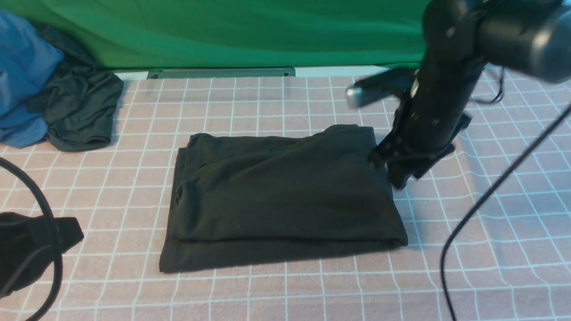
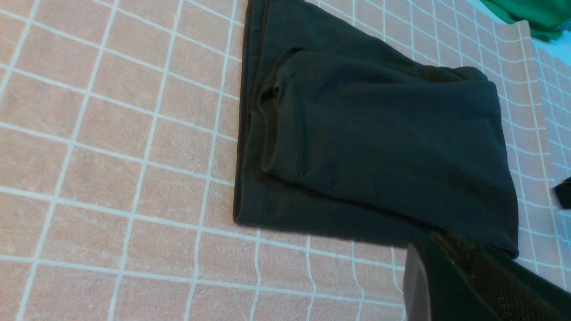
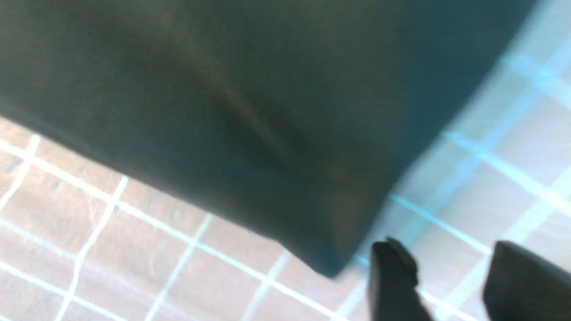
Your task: Fold a long-sleeved shirt over a pink coffee tablecloth.
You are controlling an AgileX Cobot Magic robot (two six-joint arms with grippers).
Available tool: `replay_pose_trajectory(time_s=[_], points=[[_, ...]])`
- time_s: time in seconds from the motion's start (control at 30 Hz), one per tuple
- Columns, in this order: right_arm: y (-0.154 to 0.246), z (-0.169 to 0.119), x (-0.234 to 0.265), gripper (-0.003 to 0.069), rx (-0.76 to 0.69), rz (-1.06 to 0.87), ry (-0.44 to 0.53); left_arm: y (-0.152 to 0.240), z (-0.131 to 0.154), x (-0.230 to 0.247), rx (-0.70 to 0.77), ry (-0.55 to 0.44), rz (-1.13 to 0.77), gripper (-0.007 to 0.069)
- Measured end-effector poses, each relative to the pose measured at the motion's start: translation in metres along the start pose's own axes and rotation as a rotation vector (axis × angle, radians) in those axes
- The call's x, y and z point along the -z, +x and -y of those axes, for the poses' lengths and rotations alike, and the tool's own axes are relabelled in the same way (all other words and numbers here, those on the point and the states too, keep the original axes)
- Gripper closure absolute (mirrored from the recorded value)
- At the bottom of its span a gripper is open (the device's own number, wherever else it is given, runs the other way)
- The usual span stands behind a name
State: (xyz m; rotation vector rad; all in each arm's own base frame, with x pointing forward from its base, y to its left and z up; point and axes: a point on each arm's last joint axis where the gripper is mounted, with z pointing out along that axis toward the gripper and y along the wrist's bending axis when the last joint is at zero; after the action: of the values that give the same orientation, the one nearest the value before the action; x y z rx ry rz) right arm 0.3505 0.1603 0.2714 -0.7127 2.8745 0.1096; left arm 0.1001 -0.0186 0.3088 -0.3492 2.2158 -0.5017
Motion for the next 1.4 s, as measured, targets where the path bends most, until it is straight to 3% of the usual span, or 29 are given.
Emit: replay_pose_trajectory(time_s=[0.07, 0.13, 0.17, 0.23, 0.33, 0.5, 0.67, 1.0, 1.17, 1.4], points=[[0.011, -0.001, 0.046, 0.0517, 0.008, 0.114, 0.02, 0.0, -0.001, 0.0, -0.008, -0.009, 0.001, 0.0612], [0.021, -0.003, 0.076, 0.0575, 0.008, 0.19, 0.025, 0.0, -0.002, 0.0, -0.016, -0.018, 0.001, 0.0612], [0.039, -0.006, 0.117, 0.0613, 0.007, 0.305, 0.034, 0.0, -0.003, 0.0, -0.025, -0.028, 0.002, 0.0612], [0.056, -0.008, 0.149, 0.062, 0.006, 0.412, 0.04, 0.0, -0.003, 0.0, -0.029, -0.033, 0.003, 0.0612], [0.116, -0.015, 0.227, 0.0622, 0.008, 0.761, 0.059, -0.002, -0.003, 0.0, -0.034, -0.036, 0.016, 0.0612], [0.198, -0.021, 0.268, 0.0622, 0.013, 1.096, 0.077, -0.003, -0.003, 0.0, -0.037, -0.038, 0.032, 0.0612], [0.279, -0.025, 0.248, 0.0622, 0.016, 1.419, 0.094, -0.003, -0.003, 0.0, -0.036, -0.036, 0.032, 0.0612], [0.344, -0.025, 0.164, 0.062, 0.018, 1.841, 0.117, 0.005, 0.004, 0.021, -0.042, 0.031, 0.121, 0.0612], [0.35, -0.024, 0.151, 0.0615, 0.018, 1.897, 0.12, 0.018, 0.008, 0.046, -0.08, 0.08, 0.238, 0.0612], [0.347, -0.024, 0.138, 0.0607, 0.016, 1.806, 0.115, 0.04, 0.01, 0.073, -0.069, 0.15, 0.368, 0.0612]])
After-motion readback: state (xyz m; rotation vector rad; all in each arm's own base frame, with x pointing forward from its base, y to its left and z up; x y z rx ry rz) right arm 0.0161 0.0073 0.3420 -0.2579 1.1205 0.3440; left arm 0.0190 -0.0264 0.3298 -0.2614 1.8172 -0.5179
